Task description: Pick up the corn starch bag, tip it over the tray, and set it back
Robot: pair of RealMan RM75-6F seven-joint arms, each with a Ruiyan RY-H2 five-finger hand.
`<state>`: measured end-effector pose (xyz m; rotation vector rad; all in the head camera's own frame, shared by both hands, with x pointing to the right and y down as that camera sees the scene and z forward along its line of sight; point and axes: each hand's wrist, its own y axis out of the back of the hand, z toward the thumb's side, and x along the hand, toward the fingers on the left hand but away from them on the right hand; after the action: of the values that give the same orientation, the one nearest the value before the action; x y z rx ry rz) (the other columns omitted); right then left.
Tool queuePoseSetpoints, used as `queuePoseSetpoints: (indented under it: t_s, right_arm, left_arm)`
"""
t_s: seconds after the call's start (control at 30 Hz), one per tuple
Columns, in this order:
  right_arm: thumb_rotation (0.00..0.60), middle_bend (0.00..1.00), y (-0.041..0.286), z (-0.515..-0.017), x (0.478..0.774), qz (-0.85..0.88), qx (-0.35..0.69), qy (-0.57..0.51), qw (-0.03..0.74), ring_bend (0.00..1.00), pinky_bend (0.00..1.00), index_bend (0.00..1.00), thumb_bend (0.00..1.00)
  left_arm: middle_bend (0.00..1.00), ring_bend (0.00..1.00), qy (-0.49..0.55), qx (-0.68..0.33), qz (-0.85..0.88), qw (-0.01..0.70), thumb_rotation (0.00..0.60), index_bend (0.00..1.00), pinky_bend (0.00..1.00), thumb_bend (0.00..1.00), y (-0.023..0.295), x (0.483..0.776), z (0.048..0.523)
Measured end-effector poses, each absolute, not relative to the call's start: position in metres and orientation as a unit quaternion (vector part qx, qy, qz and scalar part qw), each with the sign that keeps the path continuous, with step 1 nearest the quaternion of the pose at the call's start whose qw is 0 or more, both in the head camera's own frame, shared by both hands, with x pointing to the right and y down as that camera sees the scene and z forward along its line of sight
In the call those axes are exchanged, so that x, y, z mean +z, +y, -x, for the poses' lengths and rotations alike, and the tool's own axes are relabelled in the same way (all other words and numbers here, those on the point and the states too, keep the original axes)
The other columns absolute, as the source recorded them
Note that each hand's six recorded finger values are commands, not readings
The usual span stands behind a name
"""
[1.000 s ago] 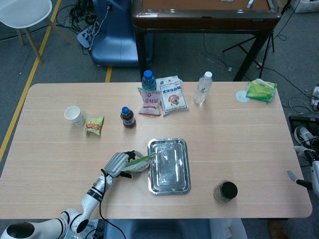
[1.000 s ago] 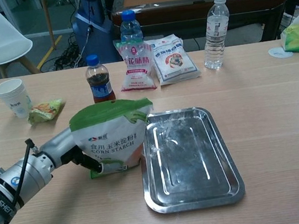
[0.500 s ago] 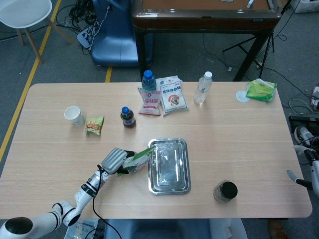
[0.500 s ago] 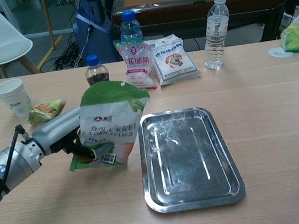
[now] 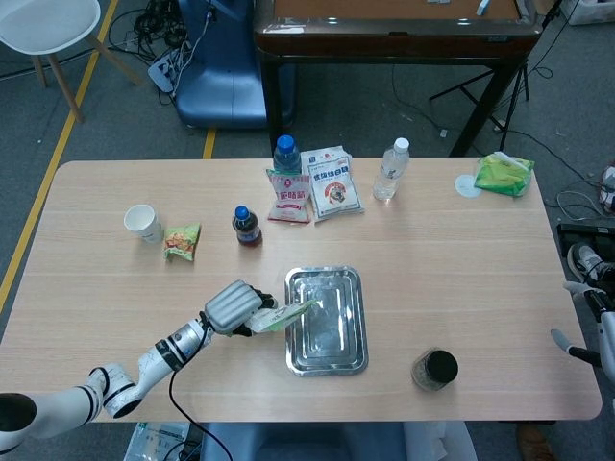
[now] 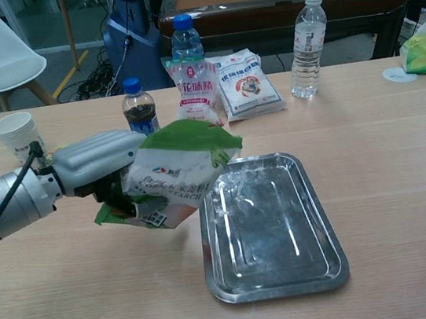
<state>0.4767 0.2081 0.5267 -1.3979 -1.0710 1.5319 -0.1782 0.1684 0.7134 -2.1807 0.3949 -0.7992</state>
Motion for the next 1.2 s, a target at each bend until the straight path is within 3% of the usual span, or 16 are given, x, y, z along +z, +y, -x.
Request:
queuePoseSetpoints:
  t_s: [0.5, 1.2]
  right_arm:
    - [0.600, 0.41, 0.216, -0.486, 0.525, 0.550, 0.599, -0.434, 0.388, 0.22, 0.21, 0.31, 0.07]
    - [0.600, 0.41, 0.220, -0.496, 0.525, 0.545, 0.600, -0.445, 0.382, 0.22, 0.21, 0.31, 0.07]
  left_arm:
    - [0.68, 0.70, -0.050, -0.345, 0.769, 0.535, 0.600, 0.50, 0.68, 0.47, 0.172, 0.701, 0.133]
    - [0.74, 0.74, -0.199, -0.350, 0.562, 0.723, 0.600, 0.49, 0.69, 0.49, 0.176, 0.686, 0.106]
